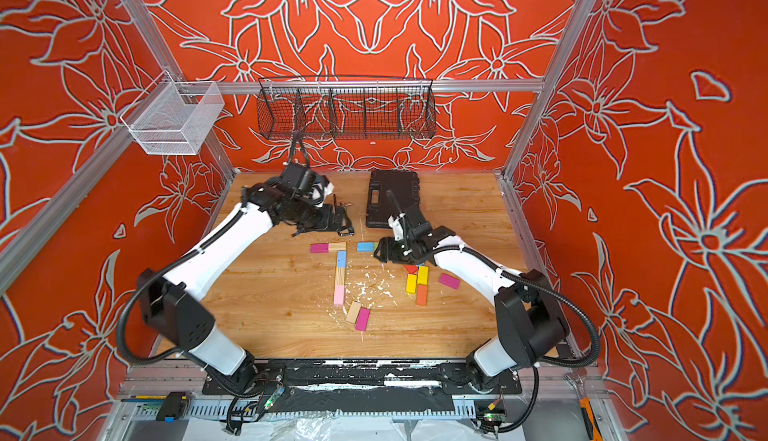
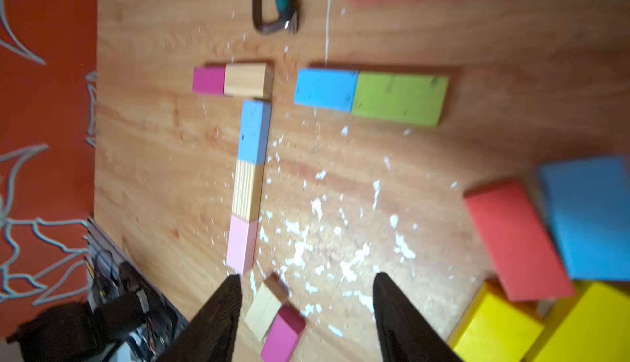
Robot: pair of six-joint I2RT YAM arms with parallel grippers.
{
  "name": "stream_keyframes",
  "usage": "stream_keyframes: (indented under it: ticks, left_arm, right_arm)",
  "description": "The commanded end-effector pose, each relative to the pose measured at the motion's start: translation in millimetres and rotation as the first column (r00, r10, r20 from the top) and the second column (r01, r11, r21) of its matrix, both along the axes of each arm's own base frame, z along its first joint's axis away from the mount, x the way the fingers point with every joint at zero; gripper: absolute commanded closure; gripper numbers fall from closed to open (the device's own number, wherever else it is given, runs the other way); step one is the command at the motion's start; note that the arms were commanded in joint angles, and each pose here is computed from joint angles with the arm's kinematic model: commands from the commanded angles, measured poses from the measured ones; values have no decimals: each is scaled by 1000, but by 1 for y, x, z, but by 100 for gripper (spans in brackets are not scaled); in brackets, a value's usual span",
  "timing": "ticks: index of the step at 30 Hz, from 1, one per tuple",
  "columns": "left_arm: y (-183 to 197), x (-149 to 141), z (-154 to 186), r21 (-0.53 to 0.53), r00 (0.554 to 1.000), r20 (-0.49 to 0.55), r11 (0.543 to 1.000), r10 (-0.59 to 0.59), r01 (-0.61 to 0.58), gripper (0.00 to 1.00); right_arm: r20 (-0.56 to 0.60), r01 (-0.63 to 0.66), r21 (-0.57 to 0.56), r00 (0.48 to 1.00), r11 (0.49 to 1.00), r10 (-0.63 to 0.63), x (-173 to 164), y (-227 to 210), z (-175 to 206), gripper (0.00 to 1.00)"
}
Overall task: Assemble the number 7 with building blocks
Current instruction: Pick up the building block from the center of the board.
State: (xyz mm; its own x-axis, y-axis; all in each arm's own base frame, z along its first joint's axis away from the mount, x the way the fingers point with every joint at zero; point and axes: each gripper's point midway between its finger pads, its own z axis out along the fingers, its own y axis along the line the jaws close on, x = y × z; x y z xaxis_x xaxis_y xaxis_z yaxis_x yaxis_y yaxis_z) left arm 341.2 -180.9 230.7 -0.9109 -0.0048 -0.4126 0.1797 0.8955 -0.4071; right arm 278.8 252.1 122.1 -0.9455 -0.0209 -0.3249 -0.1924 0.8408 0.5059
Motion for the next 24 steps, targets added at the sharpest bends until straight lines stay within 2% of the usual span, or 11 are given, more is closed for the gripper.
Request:
stream_keyframes:
  ticks: [1,7,11,17,24]
  left_arm:
    - [43,-35,-11,74,999,-33,997,27,-24,2]
    - [80,-69,-19,119,998,40,992,46,-51,2]
    - [86,-79,-41,129,999,23,991,36,-39,2]
    - [88,-81,-64,141,999,12,989,36,-37,2]
    - [90,-80,-65,137,998,38,989,45,-50,2]
  right_arm:
    - [-79,20,-144,996,989,-31,-45,-16,-25,36]
    - [-83,-46,-289,996,956,23,-95,0,-39,34]
    - [-93,-94,-365,994,926,64,-113,18,-51,31]
    - [-112,-165,-475,986,864,126,-125,39,-69,30]
    - [-122,-163,-503,986,849,117,-126,44,-80,30]
